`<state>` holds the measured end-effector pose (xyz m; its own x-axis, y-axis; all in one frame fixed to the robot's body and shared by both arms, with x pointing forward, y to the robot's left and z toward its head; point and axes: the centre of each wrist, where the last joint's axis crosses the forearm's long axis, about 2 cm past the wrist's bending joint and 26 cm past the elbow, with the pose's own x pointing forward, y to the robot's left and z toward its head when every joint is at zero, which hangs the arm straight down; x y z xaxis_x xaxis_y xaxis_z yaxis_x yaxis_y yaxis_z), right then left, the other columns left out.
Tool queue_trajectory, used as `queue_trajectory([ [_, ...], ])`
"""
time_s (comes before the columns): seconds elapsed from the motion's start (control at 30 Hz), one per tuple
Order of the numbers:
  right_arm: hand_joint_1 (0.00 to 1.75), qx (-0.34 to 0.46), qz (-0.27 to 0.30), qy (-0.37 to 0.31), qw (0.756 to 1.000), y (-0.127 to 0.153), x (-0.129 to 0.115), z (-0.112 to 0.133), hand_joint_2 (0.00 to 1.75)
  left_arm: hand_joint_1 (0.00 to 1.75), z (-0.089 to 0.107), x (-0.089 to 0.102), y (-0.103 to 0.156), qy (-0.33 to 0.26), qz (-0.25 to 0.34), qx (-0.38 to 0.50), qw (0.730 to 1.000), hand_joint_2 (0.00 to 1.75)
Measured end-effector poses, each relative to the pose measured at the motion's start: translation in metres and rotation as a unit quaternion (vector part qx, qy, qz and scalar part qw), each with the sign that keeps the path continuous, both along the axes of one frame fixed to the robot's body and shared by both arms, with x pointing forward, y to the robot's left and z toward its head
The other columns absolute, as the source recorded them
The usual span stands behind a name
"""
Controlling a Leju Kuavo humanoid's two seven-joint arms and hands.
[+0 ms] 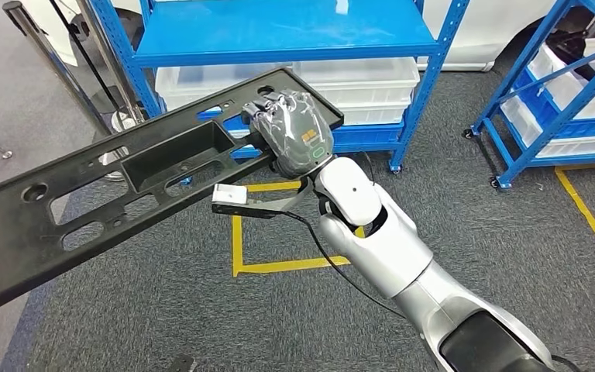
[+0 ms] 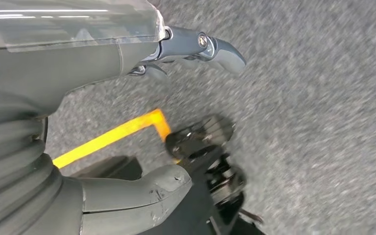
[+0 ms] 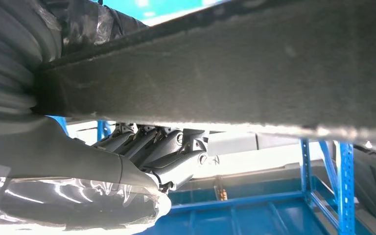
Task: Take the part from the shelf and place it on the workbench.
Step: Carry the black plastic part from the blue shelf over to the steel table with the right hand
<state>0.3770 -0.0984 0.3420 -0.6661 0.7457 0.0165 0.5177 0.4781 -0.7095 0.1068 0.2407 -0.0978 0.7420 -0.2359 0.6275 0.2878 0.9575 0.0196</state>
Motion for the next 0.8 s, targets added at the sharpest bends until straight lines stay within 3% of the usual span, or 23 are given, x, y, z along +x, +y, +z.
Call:
queue_trajectory([
  [0.8,1.75,0.002,0.008,-0.005,1.000,0.0037,0.0003,0.0054,1.75,0.00,0.0009,0.0027,-0.0024,-0.008,-0.004,-0.002,1.000,1.75],
])
